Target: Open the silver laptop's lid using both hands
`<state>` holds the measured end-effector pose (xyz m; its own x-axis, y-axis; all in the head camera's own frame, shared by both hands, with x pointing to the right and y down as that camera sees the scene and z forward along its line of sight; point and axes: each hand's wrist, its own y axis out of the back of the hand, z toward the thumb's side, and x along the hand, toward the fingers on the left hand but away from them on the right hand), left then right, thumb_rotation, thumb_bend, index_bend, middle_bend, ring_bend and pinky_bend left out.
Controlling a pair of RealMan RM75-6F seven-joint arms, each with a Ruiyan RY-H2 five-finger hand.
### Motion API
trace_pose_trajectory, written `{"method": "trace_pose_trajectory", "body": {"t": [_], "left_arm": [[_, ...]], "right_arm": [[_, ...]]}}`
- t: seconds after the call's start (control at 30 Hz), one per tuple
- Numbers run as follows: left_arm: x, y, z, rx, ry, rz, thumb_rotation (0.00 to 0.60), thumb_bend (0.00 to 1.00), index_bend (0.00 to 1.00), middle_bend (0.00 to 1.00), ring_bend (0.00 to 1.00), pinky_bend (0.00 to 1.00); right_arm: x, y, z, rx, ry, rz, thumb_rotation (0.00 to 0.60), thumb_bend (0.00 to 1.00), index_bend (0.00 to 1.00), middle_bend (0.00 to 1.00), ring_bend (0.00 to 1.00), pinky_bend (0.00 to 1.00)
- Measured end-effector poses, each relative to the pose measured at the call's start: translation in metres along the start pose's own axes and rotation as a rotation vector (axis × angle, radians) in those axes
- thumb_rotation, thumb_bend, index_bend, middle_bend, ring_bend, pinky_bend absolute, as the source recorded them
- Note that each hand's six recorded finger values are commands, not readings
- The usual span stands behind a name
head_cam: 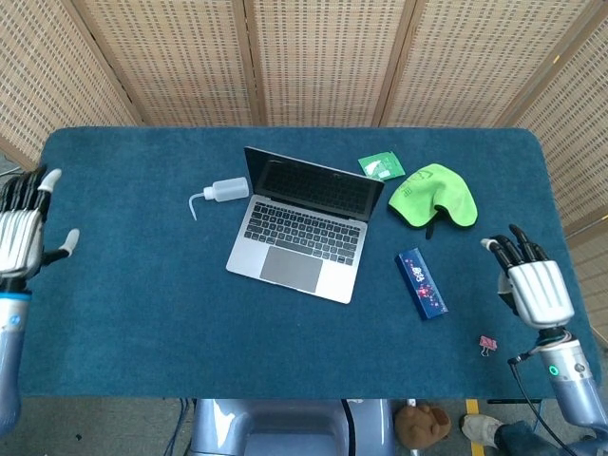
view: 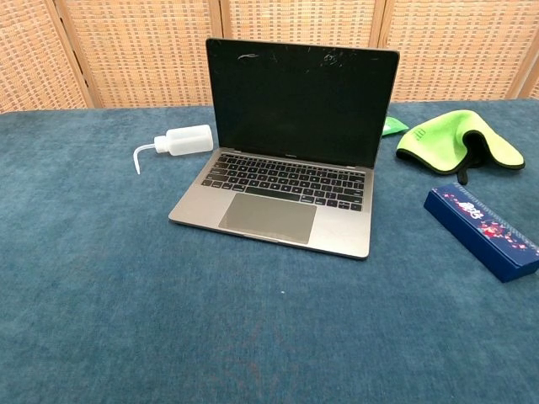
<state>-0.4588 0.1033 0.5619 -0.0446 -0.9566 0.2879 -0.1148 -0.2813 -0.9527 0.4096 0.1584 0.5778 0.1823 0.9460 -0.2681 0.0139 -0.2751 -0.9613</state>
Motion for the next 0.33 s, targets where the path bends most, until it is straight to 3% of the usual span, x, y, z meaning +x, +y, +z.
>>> {"method": "trace_pose_trajectory", "body": {"t": [0.13,0.33], "left_arm": [[-0.059,-0.012,-0.021,-0.040,0.067,-0.042,0.600,0.14,0.00,0.00,0.00,0.00],[-0.091,-0.015,-0.019,-0.066,0.087,-0.038,0.600,0.05,0.00,0.00,0.00,0.00]], "right_arm": [[0.028,0.004,-0.002,-0.101,-0.044,0.002,0.600,0.03,0.05,0.02,0.00,0.05],[0.069,0.015,0.013,-0.143,-0.057,-0.019,0.600,0.00,0.03,0.00,0.00,0.03]]}}
